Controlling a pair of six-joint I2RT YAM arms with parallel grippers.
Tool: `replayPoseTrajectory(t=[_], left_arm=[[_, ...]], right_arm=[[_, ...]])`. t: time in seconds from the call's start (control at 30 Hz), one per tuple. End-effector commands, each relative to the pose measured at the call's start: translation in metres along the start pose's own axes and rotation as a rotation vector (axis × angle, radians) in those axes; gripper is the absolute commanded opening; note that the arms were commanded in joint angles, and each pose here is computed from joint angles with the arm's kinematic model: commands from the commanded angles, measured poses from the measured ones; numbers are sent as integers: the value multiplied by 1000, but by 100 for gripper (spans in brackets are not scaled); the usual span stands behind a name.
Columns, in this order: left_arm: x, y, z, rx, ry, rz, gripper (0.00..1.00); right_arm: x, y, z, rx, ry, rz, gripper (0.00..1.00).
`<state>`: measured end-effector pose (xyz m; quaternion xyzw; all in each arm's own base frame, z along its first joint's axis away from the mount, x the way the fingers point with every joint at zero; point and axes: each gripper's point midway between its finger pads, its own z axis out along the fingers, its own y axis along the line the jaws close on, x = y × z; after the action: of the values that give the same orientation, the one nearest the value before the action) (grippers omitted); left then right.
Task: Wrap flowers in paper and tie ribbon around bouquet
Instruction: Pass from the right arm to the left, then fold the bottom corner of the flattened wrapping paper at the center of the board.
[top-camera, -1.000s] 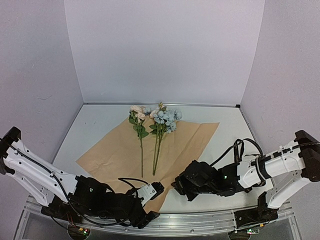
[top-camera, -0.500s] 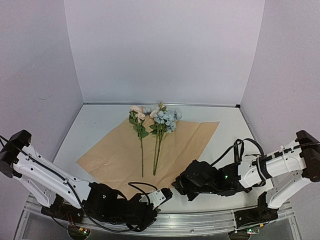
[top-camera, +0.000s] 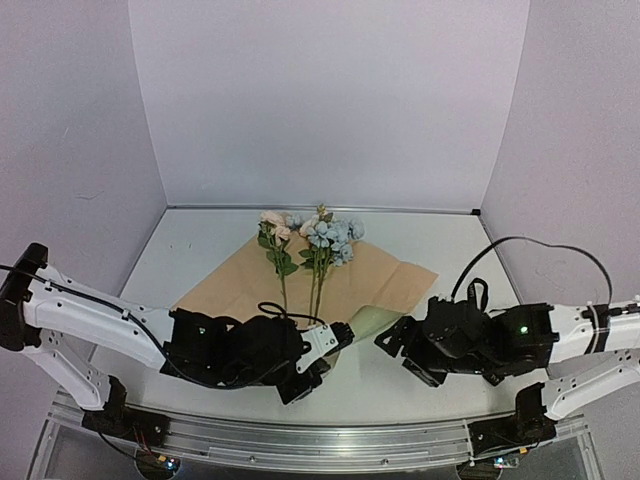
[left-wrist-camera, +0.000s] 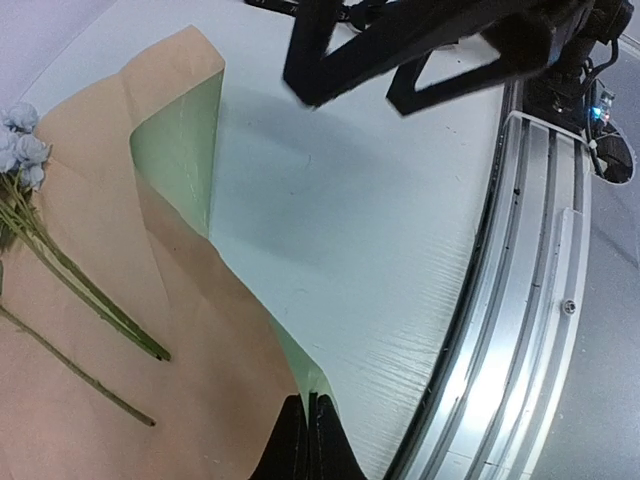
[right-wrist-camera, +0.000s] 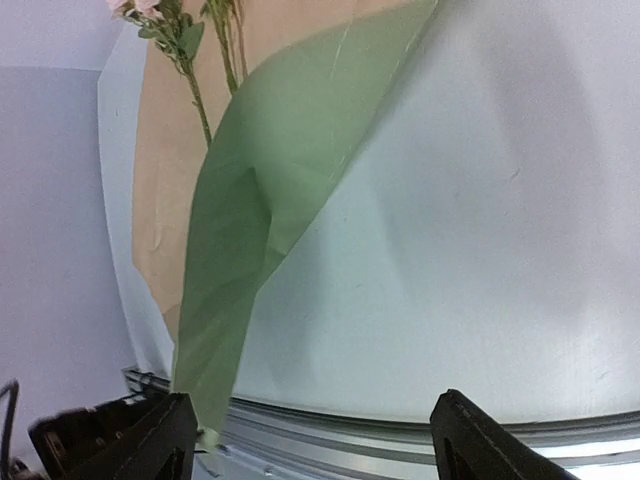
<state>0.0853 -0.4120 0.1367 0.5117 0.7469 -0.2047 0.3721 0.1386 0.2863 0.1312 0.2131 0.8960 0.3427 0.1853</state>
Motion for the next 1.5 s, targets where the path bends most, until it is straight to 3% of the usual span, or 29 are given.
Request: replayPoseTrajectory(t=[0.0,0.17,0.3,0.53,0.73,1.03,1.47], left_arm=[[-44,14,-5,111,-87,83,0],[-60,64,3,126,-95,67,0],[-67,88,11,201,-81,48,0],[-71,88,17,309,-52,63,0],[-75,87,15,321,-66,68,0],[-88,105,-2,201,-167,139,0],[-89,174,18,142,-186,98,0]], right_arm=[[-59,2,-56,140,-186,-545,85],[-91,18,-60,177,-177,-836,86],[-102,35,-35,135,-132,-1004,93],[-152,88,3,95,-109,-905,92],[-173,116,42,214,-32,-868,76],[-193,48,98,340,143,-645,68],[-152,-49,102,488,321,-503,58]])
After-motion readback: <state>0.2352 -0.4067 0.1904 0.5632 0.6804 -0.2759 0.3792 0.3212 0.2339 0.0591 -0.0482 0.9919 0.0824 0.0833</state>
